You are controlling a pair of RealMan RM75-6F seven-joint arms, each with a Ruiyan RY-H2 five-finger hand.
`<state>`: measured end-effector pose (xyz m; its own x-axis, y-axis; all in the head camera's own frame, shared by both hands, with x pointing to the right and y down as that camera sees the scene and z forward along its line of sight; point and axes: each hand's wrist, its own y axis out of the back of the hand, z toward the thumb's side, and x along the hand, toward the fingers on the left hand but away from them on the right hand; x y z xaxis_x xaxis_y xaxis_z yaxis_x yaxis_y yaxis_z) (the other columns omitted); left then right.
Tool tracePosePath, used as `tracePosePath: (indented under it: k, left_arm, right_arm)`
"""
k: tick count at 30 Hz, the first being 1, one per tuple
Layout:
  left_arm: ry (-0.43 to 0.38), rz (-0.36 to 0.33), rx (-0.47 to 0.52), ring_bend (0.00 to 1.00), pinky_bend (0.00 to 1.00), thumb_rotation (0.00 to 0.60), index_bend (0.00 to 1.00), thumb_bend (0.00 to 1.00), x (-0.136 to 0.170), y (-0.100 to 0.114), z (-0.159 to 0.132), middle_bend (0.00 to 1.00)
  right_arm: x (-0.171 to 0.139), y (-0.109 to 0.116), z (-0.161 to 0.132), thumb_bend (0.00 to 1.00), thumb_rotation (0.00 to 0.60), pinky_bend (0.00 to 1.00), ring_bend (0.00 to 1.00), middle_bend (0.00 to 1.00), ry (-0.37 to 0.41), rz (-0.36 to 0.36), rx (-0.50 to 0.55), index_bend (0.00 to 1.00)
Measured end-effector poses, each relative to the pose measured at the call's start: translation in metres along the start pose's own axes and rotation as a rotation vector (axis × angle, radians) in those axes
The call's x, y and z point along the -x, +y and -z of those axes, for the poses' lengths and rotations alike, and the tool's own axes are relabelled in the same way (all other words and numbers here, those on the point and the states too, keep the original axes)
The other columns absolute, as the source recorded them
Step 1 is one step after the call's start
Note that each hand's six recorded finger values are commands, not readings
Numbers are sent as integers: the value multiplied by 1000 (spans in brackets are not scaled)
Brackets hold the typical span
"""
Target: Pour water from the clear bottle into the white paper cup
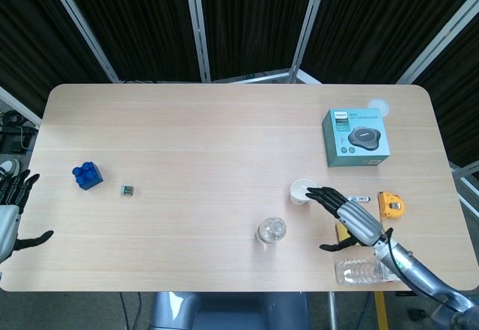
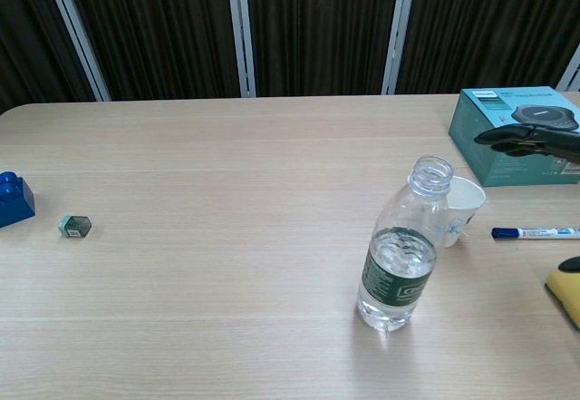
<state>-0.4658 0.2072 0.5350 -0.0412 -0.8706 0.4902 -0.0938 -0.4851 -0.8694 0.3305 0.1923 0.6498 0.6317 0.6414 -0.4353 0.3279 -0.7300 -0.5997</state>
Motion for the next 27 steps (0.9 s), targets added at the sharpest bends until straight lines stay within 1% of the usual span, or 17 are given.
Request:
tracePosePath:
  k: [3, 5, 7, 9, 13, 16, 21, 23, 27]
  left_arm:
    - [5, -3, 5, 0, 0, 600, 2, 0, 0, 2, 1, 0]
    - [8, -11, 2, 0, 0, 600, 2, 0, 0, 3, 3, 0]
    - [9, -26, 1, 0, 0, 600, 2, 0, 0, 6, 4, 0]
    - [8, -39, 0, 0, 0, 600, 3, 0, 1, 8, 4, 0]
    - [6, -68, 3, 0, 0, 600, 2, 0, 3, 13, 6, 0]
    - [0, -78, 8, 0, 0, 600, 2, 0, 5, 16, 7, 0]
    - [-22, -76, 5, 0, 0, 600, 2, 0, 8, 15, 5, 0]
    - [-30, -74, 5, 0, 0, 600, 2, 0, 9, 14, 5, 0]
    - [-38, -80, 7, 0, 0, 600, 2, 0, 10, 15, 4, 0]
  right_arm:
    - [-19, 19, 13, 0, 600, 0, 0, 0, -38, 15, -111, 0]
    - [-32, 30, 19, 0, 600, 0, 0, 0, -67, 38, -180, 0]
    - [-42, 39, 24, 0, 600, 0, 0, 0, -98, 66, -235, 0]
    - [-55, 50, 30, 0, 600, 0, 0, 0, -146, 108, -283, 0]
    - [-77, 66, 33, 0, 600, 0, 0, 0, -248, 212, -294, 0]
    - [-88, 71, 26, 0, 600, 0, 0, 0, -308, 274, -289, 0]
    - [-99, 73, 5, 0, 600, 0, 0, 0, -387, 332, -281, 0]
    - [-103, 74, -4, 0, 600, 0, 0, 0, -419, 351, -297, 0]
    - [-111, 75, -12, 0, 600, 0, 0, 0, -473, 376, -345, 0]
